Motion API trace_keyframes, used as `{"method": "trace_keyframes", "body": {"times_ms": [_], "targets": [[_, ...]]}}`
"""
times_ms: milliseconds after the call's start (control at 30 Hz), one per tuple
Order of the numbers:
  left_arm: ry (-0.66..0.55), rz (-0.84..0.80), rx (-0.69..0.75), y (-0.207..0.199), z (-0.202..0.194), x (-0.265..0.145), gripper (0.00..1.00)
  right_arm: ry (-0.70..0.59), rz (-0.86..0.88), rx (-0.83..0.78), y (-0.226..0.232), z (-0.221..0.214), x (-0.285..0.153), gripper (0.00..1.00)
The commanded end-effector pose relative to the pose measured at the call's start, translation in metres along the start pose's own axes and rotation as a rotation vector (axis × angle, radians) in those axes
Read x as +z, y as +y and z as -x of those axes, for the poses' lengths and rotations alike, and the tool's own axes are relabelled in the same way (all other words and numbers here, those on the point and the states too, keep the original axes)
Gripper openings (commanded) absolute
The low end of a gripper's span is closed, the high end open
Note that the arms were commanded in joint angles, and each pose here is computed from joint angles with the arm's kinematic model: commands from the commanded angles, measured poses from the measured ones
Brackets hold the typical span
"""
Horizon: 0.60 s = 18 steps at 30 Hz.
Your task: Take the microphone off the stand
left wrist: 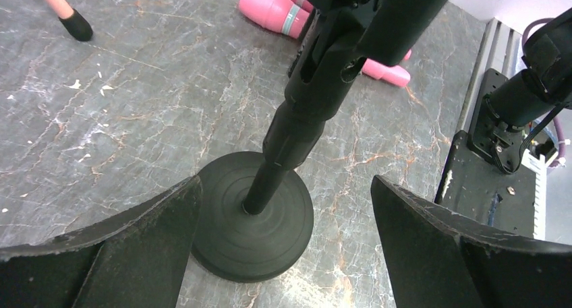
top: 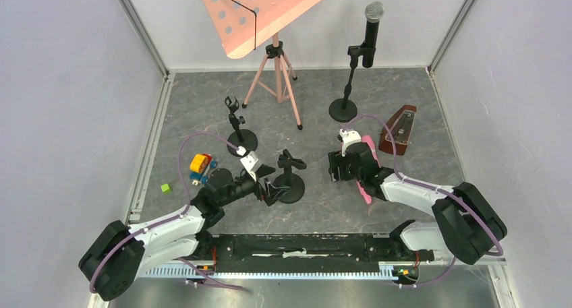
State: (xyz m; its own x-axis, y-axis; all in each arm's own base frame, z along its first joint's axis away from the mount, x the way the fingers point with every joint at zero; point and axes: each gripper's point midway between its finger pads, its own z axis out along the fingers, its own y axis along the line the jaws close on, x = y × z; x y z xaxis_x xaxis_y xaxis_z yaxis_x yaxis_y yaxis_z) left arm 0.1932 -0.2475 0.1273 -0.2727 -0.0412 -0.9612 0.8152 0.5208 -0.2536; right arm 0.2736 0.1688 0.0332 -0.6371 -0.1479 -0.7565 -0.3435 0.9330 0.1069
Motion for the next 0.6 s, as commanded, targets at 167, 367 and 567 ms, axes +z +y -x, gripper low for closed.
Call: {"method": "trace_keyframes", "body": {"times_ms": [167,367,567], "targets": [[-0.012,-0.041,-0.031,-0.005,0.022,0.023,0.98,-0.103,-0.244,0.07,-0.041,0.019,-0.005,0.78],[-0.021,-0.01,-0.033,0.001,0.022,0.031,0.94,-0.121,-0.289,0.096,-0.048,0.02,-0.008,0.79],[-0.015,0.043,0.034,0.0,0.014,0.041,0.92,-0.143,-0.251,0.093,-0.043,0.024,-0.009,0.8]]}}
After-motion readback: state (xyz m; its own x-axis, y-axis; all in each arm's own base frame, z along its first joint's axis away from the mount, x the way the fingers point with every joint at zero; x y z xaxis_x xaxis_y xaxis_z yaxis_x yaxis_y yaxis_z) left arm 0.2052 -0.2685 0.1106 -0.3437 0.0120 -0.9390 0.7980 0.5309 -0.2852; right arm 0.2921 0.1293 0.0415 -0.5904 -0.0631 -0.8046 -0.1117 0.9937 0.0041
